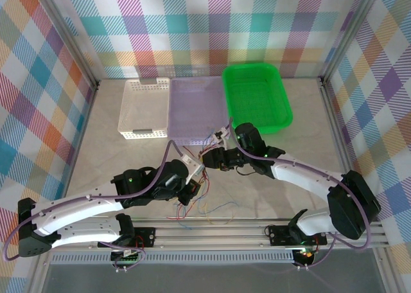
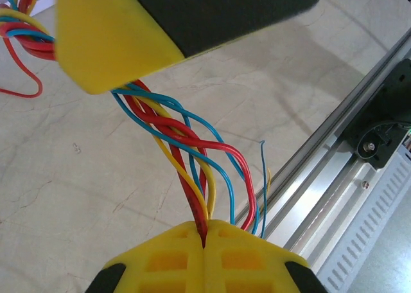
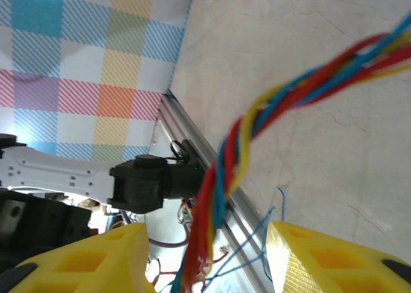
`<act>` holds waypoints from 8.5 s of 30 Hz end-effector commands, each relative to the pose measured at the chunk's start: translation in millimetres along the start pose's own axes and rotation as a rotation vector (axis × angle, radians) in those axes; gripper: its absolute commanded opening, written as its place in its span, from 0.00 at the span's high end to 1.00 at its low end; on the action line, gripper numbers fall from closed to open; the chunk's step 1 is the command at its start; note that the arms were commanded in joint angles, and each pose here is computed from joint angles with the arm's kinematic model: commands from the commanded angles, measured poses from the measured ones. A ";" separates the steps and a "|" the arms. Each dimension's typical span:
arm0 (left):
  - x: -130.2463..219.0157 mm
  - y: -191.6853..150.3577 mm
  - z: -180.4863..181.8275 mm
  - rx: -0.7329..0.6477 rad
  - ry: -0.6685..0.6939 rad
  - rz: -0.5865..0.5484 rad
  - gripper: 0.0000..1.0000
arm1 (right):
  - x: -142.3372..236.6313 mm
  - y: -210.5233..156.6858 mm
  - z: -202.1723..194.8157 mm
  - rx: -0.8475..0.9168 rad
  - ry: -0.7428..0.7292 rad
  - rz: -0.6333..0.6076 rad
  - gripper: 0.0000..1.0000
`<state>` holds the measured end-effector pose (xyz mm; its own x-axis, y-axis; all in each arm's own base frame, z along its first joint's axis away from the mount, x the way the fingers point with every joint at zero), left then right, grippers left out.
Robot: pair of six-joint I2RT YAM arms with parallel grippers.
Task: Untangle the cables
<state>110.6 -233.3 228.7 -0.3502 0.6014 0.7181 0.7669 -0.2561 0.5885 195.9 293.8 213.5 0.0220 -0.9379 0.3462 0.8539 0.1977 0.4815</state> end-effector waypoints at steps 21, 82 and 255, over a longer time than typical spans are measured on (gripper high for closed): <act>16.2 -7.3 11.7 -0.057 0.045 -0.020 1.00 | 39.7 22.2 45.7 0.202 -0.009 -0.221 1.00; 23.6 55.7 -44.0 0.013 -0.251 -0.201 0.60 | 104.2 15.3 90.6 0.370 0.084 -0.295 1.00; 113.9 29.7 89.1 0.028 0.374 -0.522 1.00 | 284.5 232.0 -30.1 0.073 -0.810 -0.652 1.00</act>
<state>139.8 -103.8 293.2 -0.8357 0.3279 0.4406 0.4710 0.0153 0.8820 399.5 61.3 396.7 -0.7814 -0.4390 0.4434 0.5882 -0.2809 0.7584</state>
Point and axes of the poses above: each hand's point on the last joint's axis, 136 mm out from that joint toward the fingers, its own x axis back along the fingers, its own z axis along the line the jaws close on, y = z × x, the point moved 5 cm from there along x, back along the fingers, and after that the axes turned 11 degrees about x, right-handed, at the moved point
